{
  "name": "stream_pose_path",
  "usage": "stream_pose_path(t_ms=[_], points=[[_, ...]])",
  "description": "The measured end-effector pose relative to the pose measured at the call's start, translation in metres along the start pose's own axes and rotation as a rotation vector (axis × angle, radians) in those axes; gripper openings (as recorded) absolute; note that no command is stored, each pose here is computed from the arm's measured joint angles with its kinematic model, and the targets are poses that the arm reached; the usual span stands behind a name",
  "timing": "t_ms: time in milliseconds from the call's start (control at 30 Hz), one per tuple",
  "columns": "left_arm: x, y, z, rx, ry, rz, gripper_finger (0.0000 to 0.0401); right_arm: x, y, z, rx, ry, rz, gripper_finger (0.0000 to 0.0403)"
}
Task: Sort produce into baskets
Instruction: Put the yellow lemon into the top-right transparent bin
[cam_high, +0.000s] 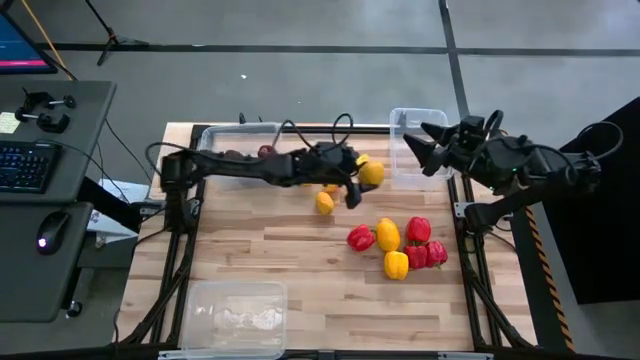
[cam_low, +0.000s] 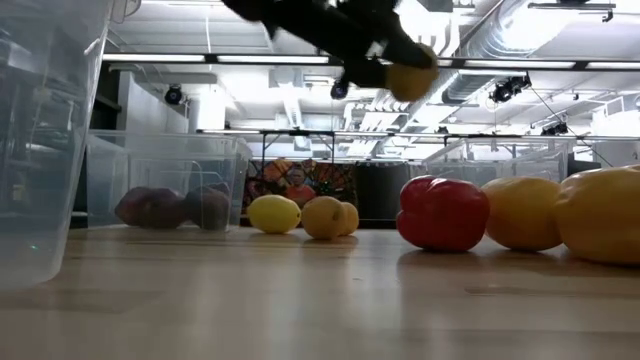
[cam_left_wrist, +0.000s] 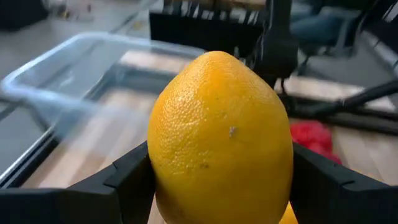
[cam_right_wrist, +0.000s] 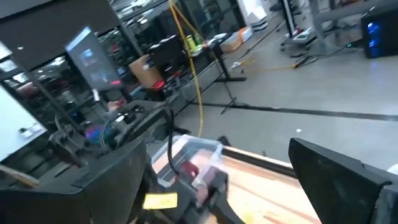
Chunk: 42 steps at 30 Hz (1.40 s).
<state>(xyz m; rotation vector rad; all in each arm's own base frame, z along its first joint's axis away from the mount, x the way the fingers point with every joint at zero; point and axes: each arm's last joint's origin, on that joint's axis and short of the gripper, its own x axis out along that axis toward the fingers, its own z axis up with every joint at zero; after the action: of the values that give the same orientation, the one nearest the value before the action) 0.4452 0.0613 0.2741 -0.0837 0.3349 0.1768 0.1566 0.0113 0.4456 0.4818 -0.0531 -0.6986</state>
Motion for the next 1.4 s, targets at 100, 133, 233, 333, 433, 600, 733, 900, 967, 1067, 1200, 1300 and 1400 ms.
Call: stream_pose_path(t_ms=[100, 133, 233, 333, 433, 600, 733, 900, 967, 1067, 1200, 1300, 1400], points=[[0.023, 0.003, -0.009, -0.02, -0.122, -0.047, 0.0269, 0.002, 0.0, -0.001, -0.012, -0.007, -0.023, 0.0383], [0.029, 0.004, -0.011, -0.025, -0.163, -0.051, 0.0269, 0.002, -0.001, 0.0, -0.006, -0.009, -0.025, 0.0383], [0.046, 0.013, -0.021, -0.036, -0.247, -0.021, 0.0269, 0.003, -0.001, 0.0, 0.019, -0.015, -0.033, 0.0383], [0.062, 0.028, -0.023, -0.047, -0.265, 0.038, 0.0269, 0.003, -0.001, 0.0, 0.021, -0.015, -0.032, 0.0383], [0.076, 0.04, -0.018, -0.076, -0.294, 0.056, 0.027, 0.004, 0.0, -0.001, 0.018, -0.011, -0.032, 0.0383], [0.095, 0.048, 0.002, -0.081, -0.36, 0.024, 0.027, 0.007, 0.003, -0.005, 0.006, 0.002, -0.032, 0.0383], [0.113, 0.052, 0.005, -0.052, -0.346, 0.022, 0.027, 0.011, 0.006, -0.009, 0.006, 0.01, -0.038, 0.0383], [0.122, 0.054, 0.003, -0.015, -0.348, 0.103, 0.027, 0.015, 0.009, -0.012, 0.031, 0.013, -0.045, 0.0383], [0.122, 0.055, 0.004, -0.017, -0.349, 0.112, 0.0271, 0.016, 0.01, -0.012, 0.037, 0.002, -0.048, 0.0383], [0.122, 0.055, 0.003, -0.01, -0.341, 0.116, 0.0273, 0.017, 0.012, -0.01, 0.059, -0.034, -0.064, 0.0383], [0.122, 0.055, 0.001, -0.015, -0.314, 0.116, 0.0276, 0.017, 0.014, -0.006, 0.076, -0.08, -0.072, 0.0383], [0.123, 0.055, -0.001, -0.015, -0.291, 0.117, 0.0276, 0.017, 0.016, -0.003, 0.074, -0.102, -0.069, 0.0383], [0.123, 0.055, -0.001, -0.015, -0.298, 0.117, 0.0276, 0.017, 0.016, -0.002, 0.072, -0.11, -0.065, 0.0383]])
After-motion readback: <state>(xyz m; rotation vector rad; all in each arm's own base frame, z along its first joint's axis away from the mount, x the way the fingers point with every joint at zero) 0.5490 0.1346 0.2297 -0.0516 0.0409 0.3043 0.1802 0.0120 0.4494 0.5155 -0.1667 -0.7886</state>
